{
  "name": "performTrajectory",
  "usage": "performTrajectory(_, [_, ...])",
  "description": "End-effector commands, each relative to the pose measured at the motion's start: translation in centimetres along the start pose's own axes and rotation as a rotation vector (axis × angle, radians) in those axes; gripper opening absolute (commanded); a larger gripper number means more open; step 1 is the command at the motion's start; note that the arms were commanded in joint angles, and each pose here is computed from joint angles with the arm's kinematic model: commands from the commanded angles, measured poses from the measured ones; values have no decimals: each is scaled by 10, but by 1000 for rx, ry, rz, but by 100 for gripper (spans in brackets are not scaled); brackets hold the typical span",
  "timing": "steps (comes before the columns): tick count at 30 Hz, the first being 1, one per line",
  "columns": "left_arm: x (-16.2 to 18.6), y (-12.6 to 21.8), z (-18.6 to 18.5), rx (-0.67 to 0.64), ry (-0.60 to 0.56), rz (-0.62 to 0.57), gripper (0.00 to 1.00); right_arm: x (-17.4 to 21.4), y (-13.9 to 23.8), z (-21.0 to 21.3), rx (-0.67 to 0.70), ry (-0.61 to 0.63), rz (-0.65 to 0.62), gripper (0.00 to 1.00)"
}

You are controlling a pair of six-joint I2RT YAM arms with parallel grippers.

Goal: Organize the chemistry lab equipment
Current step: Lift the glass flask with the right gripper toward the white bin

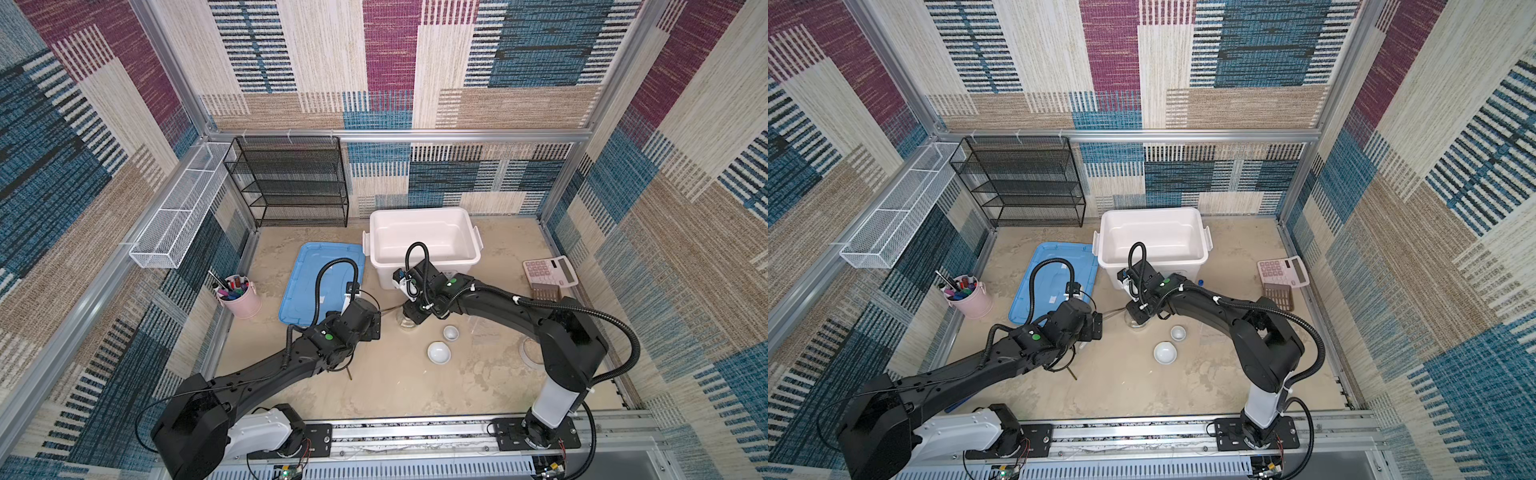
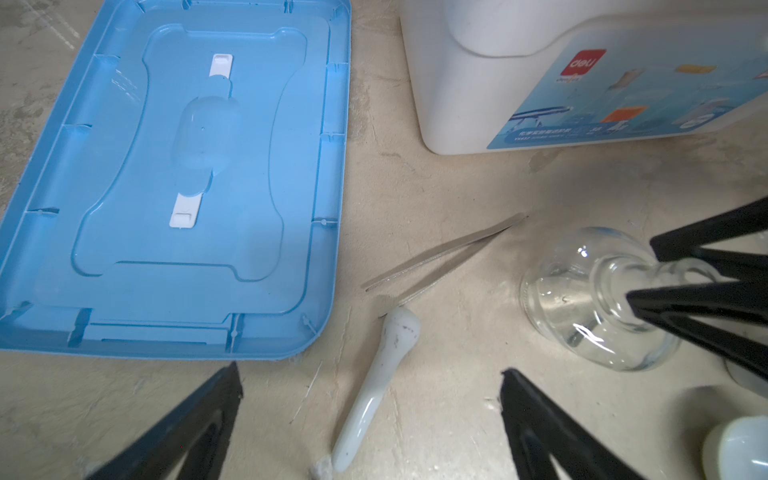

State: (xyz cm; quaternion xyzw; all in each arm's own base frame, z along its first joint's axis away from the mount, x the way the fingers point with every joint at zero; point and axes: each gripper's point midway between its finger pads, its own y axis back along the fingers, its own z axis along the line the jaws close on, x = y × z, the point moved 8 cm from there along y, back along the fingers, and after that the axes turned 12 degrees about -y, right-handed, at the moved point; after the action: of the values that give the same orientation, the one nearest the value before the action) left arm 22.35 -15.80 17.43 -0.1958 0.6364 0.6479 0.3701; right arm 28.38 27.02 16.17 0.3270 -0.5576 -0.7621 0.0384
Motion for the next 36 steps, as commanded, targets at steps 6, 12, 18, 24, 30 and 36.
performTrajectory(6, [-2,0,0,7,29,-15,99,-6,2,0,25,-6,-31,29])
performTrajectory(12, [-2,0,-1,10,29,-16,99,-9,12,2,18,-7,-53,24])
performTrajectory(18, [-4,-1,-3,13,27,-17,99,-16,24,5,7,-8,-84,21])
performTrajectory(24, [-4,-3,-4,15,20,-10,99,-30,45,10,-14,-7,-127,20])
performTrajectory(30, [-4,-5,-5,16,12,-4,99,-51,78,21,-74,20,-207,20])
performTrajectory(36, [-3,-6,-6,18,6,2,99,-70,110,25,-69,47,-295,20])
